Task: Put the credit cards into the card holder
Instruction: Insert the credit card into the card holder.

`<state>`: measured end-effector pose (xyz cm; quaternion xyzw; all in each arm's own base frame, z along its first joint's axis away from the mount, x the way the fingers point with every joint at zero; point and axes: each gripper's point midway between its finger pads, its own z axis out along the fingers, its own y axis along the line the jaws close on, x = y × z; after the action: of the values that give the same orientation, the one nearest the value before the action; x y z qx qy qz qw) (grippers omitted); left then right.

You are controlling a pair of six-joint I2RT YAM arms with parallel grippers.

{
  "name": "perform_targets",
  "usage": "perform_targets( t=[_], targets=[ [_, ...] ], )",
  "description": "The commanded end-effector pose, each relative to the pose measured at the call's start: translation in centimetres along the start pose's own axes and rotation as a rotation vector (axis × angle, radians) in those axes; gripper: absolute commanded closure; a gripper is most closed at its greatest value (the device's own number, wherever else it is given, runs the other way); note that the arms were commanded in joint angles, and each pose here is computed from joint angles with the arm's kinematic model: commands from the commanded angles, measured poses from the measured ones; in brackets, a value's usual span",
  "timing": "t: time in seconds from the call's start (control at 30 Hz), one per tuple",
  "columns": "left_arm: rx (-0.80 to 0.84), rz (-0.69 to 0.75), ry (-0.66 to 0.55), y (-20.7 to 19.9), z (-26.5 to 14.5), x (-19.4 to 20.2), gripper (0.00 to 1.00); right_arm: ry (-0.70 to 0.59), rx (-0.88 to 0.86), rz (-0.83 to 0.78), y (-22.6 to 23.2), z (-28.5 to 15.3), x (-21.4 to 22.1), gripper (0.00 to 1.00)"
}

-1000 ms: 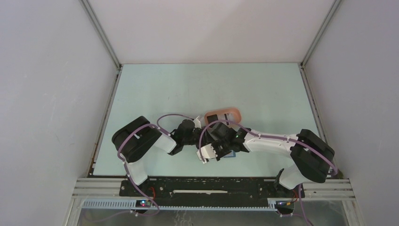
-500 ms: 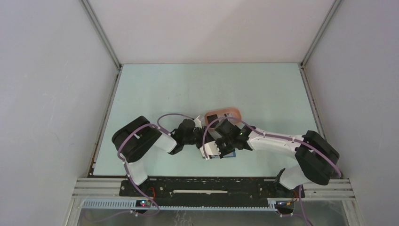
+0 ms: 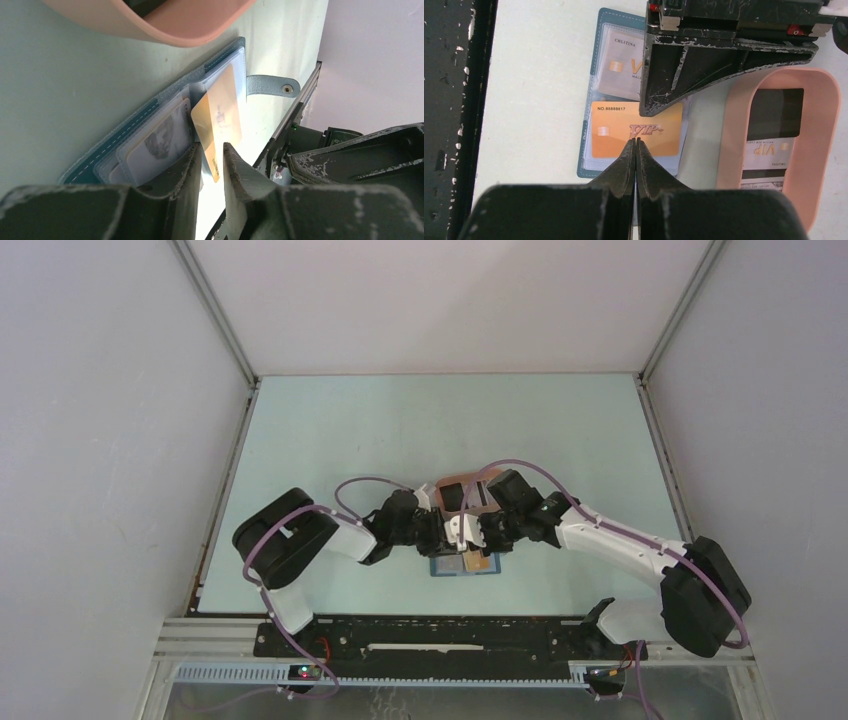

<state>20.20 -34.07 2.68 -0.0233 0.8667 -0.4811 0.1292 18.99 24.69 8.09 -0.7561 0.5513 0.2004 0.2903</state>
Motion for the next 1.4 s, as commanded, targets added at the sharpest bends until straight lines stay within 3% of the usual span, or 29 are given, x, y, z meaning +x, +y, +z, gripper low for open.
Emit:
perform_targets(
  t=[0.0,0.3,0.73,1.0,1.37],
  targets=[
    [-0.086,0.035,-0.013,1.3,0.1,-0.3,0.73,-0.060,0.009,0.003,-0.3,-1.0,-1.6,0.96],
    [-0.075,0.041,0.000,0.7,0.7,-0.4,0.88,-0.061,0.015,0.004,-0.4,-1.2,-1.5,0.96],
    [-0.061,0.057,0.032,-0.3,1.8,-0.3,0.90,-0.064,0.021,0.014,-0.6,-1.5,-1.4,0.96],
    [-0.043,0.084,-0.001,-1.4,1.2,-0.8,0.80,-0.079,0.048,0.039,-1.1,-2.7,-1.5,0.92],
    [0.005,0.241,-0.173,-4.2,-3.4,-2.5,0.67,-0.093,0.075,0.308,-2.7,-7.4,-3.4,0.67]
  ],
)
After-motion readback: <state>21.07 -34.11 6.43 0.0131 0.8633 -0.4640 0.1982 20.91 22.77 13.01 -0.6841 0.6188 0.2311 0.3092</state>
